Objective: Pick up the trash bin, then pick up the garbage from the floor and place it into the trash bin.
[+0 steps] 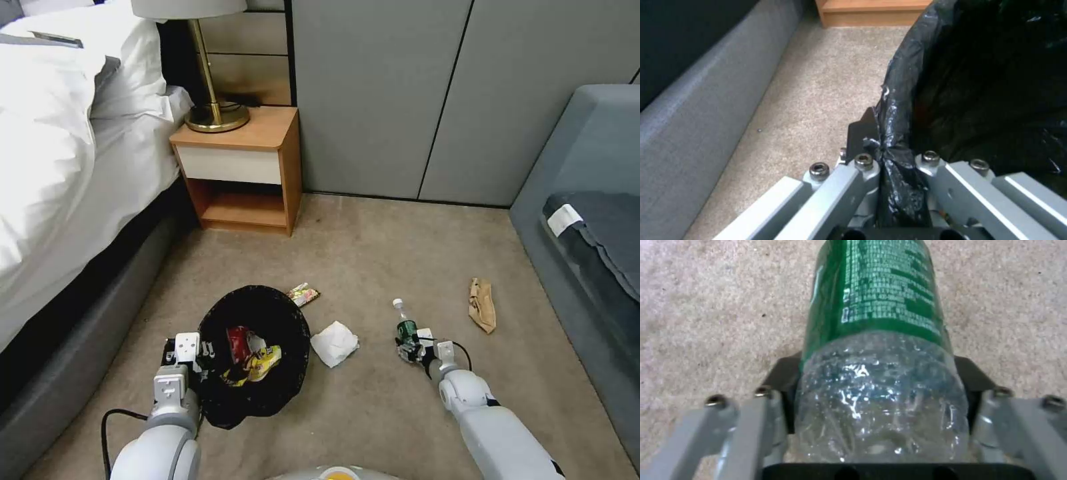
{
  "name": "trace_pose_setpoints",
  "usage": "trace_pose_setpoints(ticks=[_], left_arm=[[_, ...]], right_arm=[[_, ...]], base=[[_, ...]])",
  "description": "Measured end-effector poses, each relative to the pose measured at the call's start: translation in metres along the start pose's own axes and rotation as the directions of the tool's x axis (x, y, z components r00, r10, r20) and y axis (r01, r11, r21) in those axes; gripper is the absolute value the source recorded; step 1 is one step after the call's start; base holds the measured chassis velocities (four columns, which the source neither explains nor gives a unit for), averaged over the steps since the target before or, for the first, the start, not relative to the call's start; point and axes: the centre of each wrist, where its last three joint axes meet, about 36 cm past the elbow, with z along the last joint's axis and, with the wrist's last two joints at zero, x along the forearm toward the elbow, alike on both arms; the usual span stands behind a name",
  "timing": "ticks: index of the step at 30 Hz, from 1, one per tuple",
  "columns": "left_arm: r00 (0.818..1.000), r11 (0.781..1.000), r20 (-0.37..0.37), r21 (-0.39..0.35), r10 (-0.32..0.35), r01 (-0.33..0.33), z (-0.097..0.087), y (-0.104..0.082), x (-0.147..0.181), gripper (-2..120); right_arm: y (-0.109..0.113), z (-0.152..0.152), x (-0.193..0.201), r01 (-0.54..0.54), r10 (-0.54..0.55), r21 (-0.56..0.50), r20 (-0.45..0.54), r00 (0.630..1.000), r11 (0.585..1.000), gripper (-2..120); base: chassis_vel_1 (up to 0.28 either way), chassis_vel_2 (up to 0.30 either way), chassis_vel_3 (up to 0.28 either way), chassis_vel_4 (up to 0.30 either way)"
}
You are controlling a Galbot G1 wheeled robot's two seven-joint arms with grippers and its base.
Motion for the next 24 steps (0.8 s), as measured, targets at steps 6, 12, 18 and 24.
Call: trace_pose_setpoints(ticks=[6,12,18,24], left_arm=[[1.000,1.000,0.002,0.000,0.000,0.000,0.000,0.000,0.000,1],[1.000,1.000,0.003,-0.001,0.000,0.000,0.000,0.000,0.000,1],[1.000,1.000,0.001,-0.004,0.002,-0.002,0.000,0.000,-0.001,1],[1.000,1.000,-0.004,-0.005,0.008,-0.008,0.002,-0.003,-0.001,1]], right_arm=[[-0.001,-0.001,0.001,0.000,0.000,0.005,0.004,1.000,1.000,39],[-0.001,-0.003,0.003,-0.008,0.007,0.021,0.033,0.999,1.000,29],[0.016,-0.039,0.027,-0.008,-0.023,0.112,0.268,0.963,0.994,29],[0.049,-0.078,0.067,0.067,-0.185,0.230,0.543,0.819,0.971,29]], base=[[0.000,0.000,0.000,0.000],[0.000,0.000,0.000,0.000],[0.000,0.000,0.000,0.000],[0.000,0.000,0.000,0.000]])
